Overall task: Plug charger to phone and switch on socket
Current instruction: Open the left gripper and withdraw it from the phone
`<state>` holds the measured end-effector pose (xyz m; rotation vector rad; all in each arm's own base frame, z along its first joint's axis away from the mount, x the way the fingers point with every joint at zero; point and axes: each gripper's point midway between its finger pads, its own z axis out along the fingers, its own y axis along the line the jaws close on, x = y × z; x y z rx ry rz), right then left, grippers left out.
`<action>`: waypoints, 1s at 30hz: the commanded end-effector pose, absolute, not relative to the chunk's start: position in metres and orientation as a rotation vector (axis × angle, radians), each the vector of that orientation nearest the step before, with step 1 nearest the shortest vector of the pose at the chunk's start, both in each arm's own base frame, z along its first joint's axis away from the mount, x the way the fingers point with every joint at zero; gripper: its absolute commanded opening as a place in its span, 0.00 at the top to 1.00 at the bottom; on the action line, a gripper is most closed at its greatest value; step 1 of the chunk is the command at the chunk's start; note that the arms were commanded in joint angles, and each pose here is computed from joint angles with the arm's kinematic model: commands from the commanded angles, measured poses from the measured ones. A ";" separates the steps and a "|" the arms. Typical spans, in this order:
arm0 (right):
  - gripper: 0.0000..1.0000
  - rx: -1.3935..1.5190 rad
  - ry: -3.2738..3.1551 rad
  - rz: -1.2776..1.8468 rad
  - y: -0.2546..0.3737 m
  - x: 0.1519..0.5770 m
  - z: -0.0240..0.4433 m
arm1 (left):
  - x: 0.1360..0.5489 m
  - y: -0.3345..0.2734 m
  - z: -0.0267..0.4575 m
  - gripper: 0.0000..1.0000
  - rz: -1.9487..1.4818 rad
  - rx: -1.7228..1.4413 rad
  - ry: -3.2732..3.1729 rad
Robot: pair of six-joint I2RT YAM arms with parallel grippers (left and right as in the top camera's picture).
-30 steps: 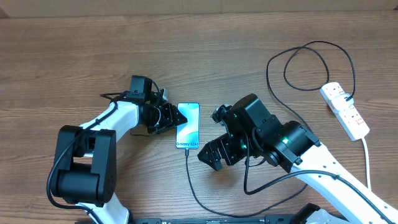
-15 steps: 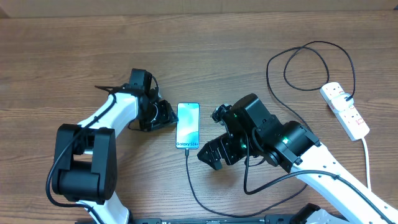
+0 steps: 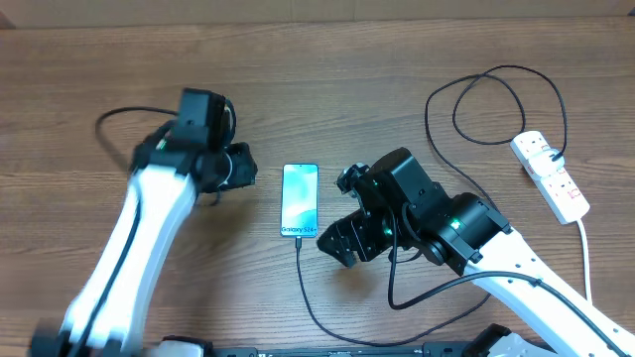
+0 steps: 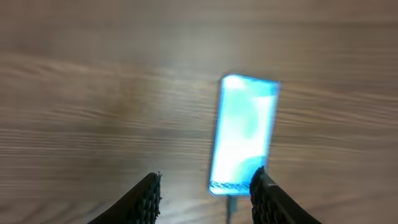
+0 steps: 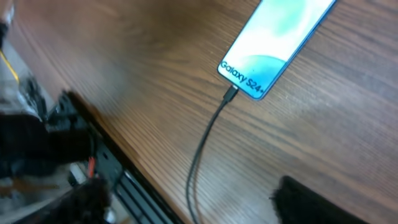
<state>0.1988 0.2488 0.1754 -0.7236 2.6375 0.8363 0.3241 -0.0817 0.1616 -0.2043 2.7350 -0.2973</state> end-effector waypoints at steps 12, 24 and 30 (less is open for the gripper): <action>0.96 -0.215 2.672 0.413 0.200 0.246 0.167 | 0.220 -0.061 0.281 0.49 -0.231 -0.086 2.388; 0.96 0.824 2.619 -0.052 0.036 0.269 0.151 | 0.186 -0.026 0.284 0.00 -0.126 -0.239 2.355; 0.96 1.201 2.371 -0.073 -0.050 0.291 0.160 | 0.187 -0.026 0.284 0.00 -0.123 -0.240 2.352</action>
